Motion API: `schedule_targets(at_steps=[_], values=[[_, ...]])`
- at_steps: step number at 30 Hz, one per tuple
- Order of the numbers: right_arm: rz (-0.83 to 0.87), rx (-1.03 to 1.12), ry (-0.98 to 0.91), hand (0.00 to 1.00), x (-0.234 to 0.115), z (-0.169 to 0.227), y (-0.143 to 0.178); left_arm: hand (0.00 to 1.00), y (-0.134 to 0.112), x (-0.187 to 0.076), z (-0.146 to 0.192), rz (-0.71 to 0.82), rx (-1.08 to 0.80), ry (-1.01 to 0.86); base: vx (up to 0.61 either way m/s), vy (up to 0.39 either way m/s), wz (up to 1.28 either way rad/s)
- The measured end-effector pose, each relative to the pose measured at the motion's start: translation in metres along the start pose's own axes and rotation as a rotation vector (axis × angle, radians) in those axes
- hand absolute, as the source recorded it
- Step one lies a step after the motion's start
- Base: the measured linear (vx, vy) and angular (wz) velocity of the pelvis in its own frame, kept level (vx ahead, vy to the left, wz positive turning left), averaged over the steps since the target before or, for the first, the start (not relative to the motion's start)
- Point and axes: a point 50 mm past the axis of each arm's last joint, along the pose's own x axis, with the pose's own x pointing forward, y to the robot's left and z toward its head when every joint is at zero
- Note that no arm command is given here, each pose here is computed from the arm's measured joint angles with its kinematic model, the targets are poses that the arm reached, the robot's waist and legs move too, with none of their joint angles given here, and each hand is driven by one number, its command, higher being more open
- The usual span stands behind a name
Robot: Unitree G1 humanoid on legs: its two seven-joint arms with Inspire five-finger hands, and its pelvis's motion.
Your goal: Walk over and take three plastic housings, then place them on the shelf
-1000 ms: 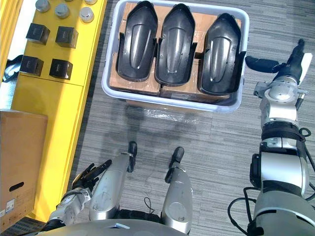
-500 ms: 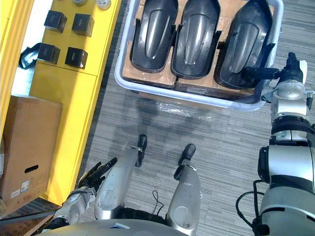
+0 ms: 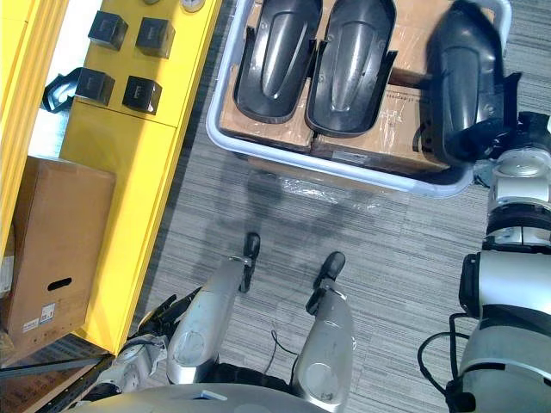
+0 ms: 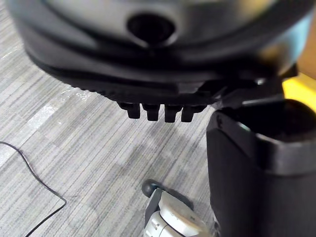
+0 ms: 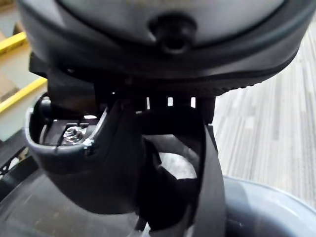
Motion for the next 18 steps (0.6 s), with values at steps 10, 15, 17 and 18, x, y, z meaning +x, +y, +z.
schedule_targets(at_steps=[10,15,17,18], values=[[-0.105,0.084,0.031,0.0,-0.005,-0.016,0.02,1.0,0.0,-0.002,0.004,0.023,-0.003,-0.047,0.0,0.002,0.0],[-0.183,0.103,-0.116,0.0,-0.015,-0.014,0.017,1.0,-0.003,-0.016,0.035,0.047,-0.103,-0.255,0.06,0.001,-0.13],[-0.189,0.162,-0.246,0.0,-0.033,-0.006,0.028,1.0,-0.001,-0.033,0.068,0.067,-0.186,-0.421,0.08,-0.019,-0.12],[-0.192,0.168,-0.291,0.0,-0.04,-0.005,0.031,1.0,0.0,-0.039,0.079,0.07,-0.211,-0.477,0.09,-0.022,-0.13]])
